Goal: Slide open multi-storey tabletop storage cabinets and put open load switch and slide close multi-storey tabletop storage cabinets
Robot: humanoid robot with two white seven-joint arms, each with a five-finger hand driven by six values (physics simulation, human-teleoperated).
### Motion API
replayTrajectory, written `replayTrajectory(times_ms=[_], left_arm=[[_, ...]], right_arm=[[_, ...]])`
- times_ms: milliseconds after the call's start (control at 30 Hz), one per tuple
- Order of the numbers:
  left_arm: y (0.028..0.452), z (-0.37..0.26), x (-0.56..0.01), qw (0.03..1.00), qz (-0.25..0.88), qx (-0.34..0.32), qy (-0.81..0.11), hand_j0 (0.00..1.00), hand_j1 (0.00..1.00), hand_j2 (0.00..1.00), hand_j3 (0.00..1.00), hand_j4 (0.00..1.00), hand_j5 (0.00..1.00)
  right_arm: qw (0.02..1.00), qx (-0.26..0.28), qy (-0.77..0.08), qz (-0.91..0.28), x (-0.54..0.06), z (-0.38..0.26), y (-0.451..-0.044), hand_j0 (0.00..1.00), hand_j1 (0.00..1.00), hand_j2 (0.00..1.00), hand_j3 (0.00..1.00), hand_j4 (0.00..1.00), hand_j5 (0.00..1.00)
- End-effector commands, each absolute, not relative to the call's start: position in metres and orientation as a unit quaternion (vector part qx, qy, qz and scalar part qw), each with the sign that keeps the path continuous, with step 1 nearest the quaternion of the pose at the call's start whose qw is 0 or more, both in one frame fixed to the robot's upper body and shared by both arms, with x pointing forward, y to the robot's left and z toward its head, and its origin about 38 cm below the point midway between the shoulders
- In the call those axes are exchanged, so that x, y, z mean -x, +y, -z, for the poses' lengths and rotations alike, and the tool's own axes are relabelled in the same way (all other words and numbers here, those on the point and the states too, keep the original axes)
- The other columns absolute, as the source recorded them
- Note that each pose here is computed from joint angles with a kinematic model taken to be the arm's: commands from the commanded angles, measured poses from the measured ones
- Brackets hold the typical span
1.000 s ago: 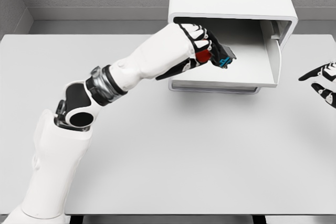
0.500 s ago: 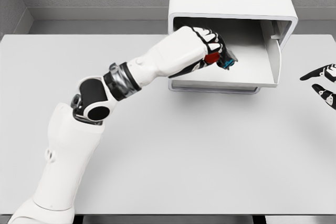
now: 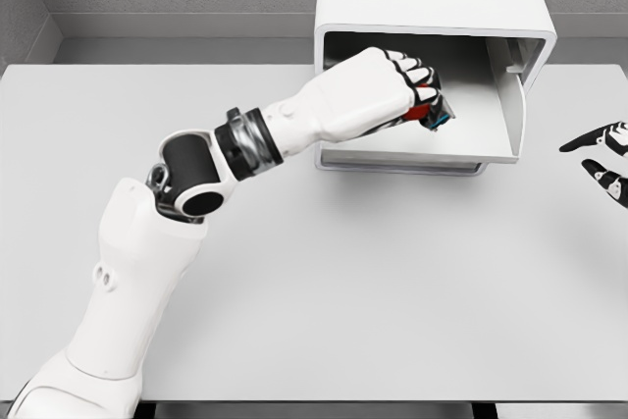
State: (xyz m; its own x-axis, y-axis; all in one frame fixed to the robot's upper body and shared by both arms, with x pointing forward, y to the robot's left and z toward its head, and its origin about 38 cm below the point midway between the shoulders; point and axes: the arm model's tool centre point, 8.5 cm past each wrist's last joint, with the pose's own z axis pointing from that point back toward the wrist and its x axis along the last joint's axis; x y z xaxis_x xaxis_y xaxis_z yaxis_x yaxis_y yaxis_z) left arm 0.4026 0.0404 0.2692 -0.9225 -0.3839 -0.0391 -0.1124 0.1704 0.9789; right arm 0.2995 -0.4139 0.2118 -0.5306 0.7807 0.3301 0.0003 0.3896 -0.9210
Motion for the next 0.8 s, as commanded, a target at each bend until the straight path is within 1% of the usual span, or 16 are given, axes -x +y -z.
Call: replayTrajectory(times_ms=[0,133,267,600,767], left_arm=[[0.039,-0.263,-0.405,0.111,0.634,-0.171,-0.746,0.34,0.34,0.34,0.34,0.34,0.34],[0.035,-0.256,-0.413,0.116,0.648,-0.172,-0.733,0.34,0.34,0.34,0.34,0.34,0.34],[0.024,-0.258,-0.409,0.1,0.656,-0.168,-0.729,0.34,0.34,0.34,0.34,0.34,0.34],[0.029,-0.259,-0.422,0.116,0.657,-0.178,-0.723,0.35,0.35,0.35,0.35,0.35,0.35],[0.03,-0.261,-0.426,0.13,0.654,-0.183,-0.722,0.38,0.38,0.38,0.38,0.38,0.38]], right_arm=[[0.404,0.267,-0.731,-0.481,-0.3,-0.212,-0.414,0.55,0.55,0.55,0.55,0.55,0.55],[0.404,0.267,-0.731,-0.481,-0.3,-0.212,-0.414,0.55,0.55,0.55,0.55,0.55,0.55],[0.404,0.267,-0.731,-0.481,-0.3,-0.212,-0.414,0.55,0.55,0.55,0.55,0.55,0.55],[0.405,0.267,-0.731,-0.48,-0.3,-0.212,-0.415,0.56,0.56,0.56,0.56,0.56,0.56],[0.405,0.267,-0.731,-0.48,-0.299,-0.212,-0.414,0.56,0.56,0.56,0.56,0.56,0.56]])
